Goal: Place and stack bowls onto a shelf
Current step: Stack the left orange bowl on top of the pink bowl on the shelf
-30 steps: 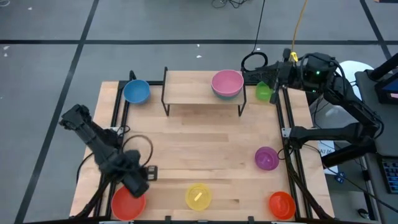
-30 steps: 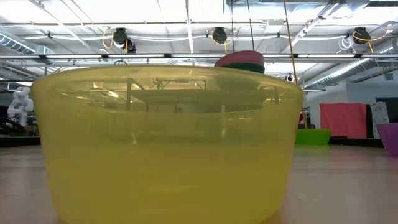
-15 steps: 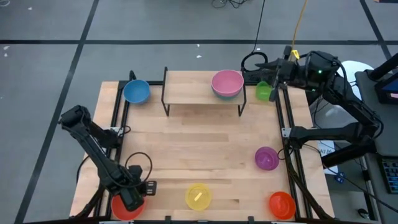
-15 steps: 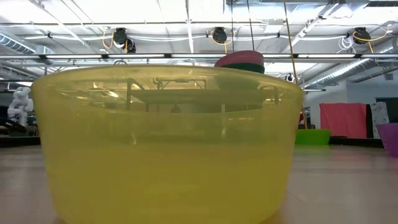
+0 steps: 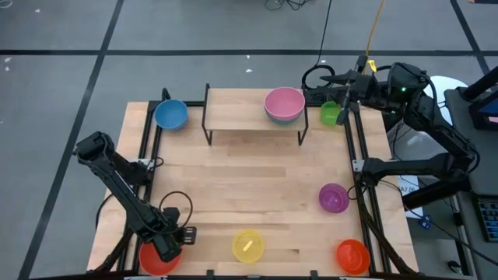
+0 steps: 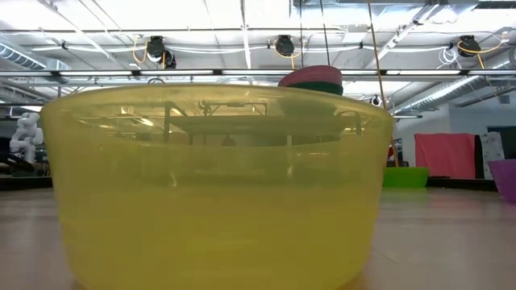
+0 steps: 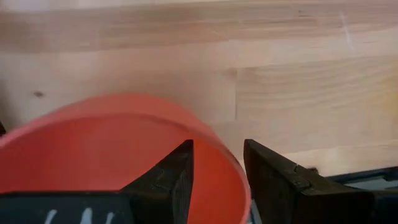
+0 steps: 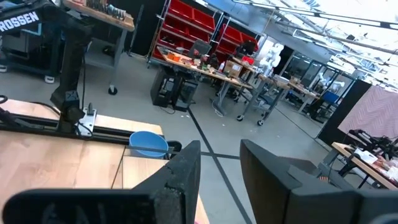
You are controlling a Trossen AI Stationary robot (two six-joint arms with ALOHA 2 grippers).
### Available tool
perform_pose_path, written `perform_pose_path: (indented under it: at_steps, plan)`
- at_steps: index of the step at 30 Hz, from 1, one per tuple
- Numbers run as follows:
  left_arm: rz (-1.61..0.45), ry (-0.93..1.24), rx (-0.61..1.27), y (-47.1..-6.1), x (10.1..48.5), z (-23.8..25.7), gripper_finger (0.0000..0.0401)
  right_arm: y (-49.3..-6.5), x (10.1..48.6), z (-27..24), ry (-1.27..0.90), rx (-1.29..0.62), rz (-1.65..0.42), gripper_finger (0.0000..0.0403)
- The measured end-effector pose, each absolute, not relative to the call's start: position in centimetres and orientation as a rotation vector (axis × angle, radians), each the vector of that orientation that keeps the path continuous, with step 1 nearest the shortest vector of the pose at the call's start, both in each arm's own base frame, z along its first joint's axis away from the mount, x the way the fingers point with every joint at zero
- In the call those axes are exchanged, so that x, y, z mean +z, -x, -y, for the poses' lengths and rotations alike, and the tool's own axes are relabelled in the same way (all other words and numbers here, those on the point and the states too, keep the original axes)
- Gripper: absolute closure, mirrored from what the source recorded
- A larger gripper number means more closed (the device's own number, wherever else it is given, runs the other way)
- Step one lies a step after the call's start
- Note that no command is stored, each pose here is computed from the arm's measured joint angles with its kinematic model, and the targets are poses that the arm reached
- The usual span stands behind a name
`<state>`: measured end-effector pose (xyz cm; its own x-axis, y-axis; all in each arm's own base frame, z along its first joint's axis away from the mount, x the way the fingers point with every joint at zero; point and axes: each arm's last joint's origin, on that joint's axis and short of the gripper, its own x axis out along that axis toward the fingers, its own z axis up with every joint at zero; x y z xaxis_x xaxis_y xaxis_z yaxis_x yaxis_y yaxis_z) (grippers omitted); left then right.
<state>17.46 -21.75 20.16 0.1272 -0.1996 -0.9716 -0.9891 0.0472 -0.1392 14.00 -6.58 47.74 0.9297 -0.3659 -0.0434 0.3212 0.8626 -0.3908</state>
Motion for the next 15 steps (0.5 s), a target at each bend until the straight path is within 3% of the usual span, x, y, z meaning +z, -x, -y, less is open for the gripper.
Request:
perform_pose_path:
  at_steps: [10, 15]
  plan:
    - [-1.318, 1.219, 0.908, -18.4, 17.2, 22.9, 0.0258, -14.0, 47.7, 6.6, 0.396, -0.361, -0.119, 0.0298]
    - [-1.333, 1.223, 0.893, -18.7, 17.0, 23.1, 0.0318, -14.0, 47.7, 6.6, 0.396, -0.361, -0.118, 0.0298]
